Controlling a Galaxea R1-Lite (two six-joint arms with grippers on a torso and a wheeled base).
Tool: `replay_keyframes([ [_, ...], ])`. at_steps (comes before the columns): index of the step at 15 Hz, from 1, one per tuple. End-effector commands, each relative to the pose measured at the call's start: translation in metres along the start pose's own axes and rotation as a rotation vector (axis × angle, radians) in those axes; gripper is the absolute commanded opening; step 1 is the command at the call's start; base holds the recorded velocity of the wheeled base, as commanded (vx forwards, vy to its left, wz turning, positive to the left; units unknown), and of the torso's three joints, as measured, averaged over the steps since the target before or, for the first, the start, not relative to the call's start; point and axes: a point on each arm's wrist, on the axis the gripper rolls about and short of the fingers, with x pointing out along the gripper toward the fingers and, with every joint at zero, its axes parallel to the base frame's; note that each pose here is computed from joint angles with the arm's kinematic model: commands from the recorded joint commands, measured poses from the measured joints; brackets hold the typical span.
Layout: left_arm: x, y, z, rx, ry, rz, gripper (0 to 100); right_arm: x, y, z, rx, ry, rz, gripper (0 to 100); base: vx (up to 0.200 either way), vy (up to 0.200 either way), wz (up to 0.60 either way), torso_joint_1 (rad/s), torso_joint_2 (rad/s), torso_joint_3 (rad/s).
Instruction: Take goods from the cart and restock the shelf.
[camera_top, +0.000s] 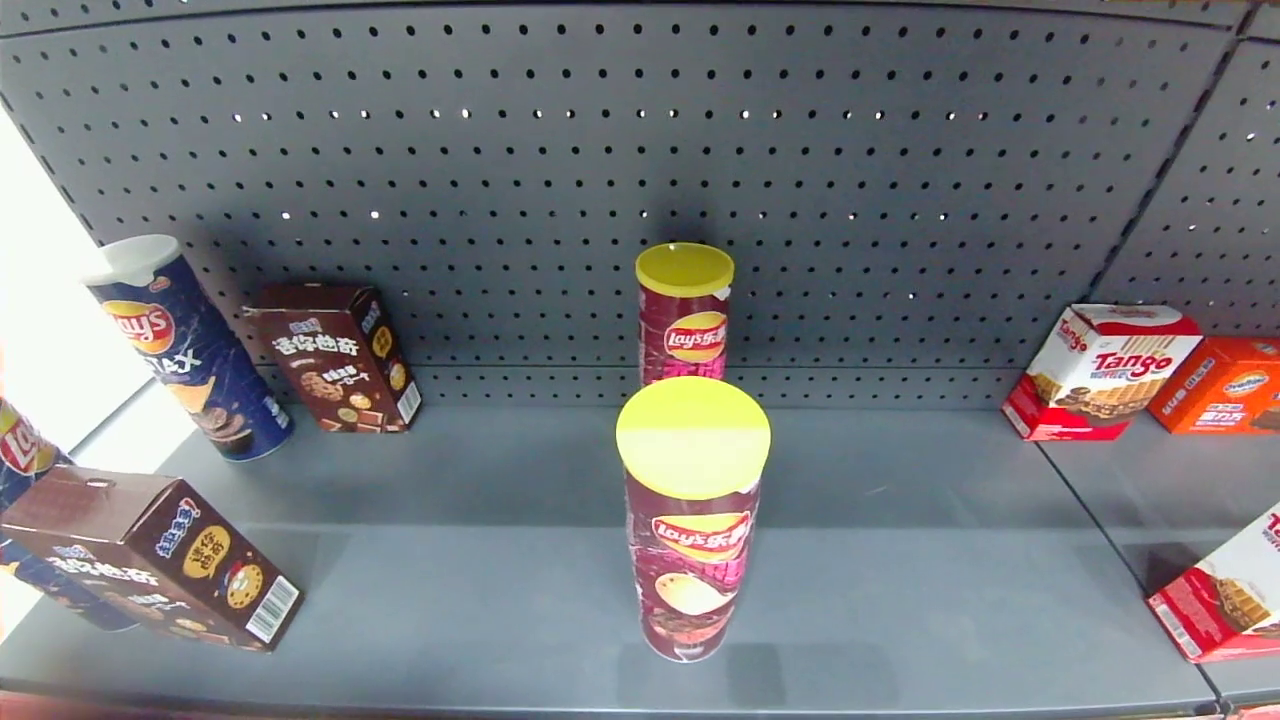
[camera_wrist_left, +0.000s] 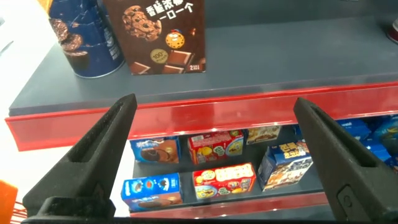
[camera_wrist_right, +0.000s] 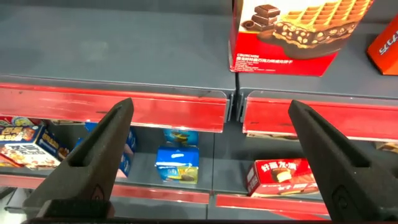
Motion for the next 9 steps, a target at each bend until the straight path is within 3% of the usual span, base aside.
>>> replay_keyframes([
  [1,0.0001,0.0000,0.0000,-0.002,0.001,0.000,100,0.0003,0.0000,0.0001,0.000,0.003,0.000,100,0.000,0.200,0.00,-0.002,0.01,0.002],
  [9,0.0001,0.0000,0.0000,-0.002,0.001,0.002,100,0.0003,0.0000,0.0001,0.000,0.003,0.000,100,0.000,0.000,0.00,0.000,0.00,0.000],
])
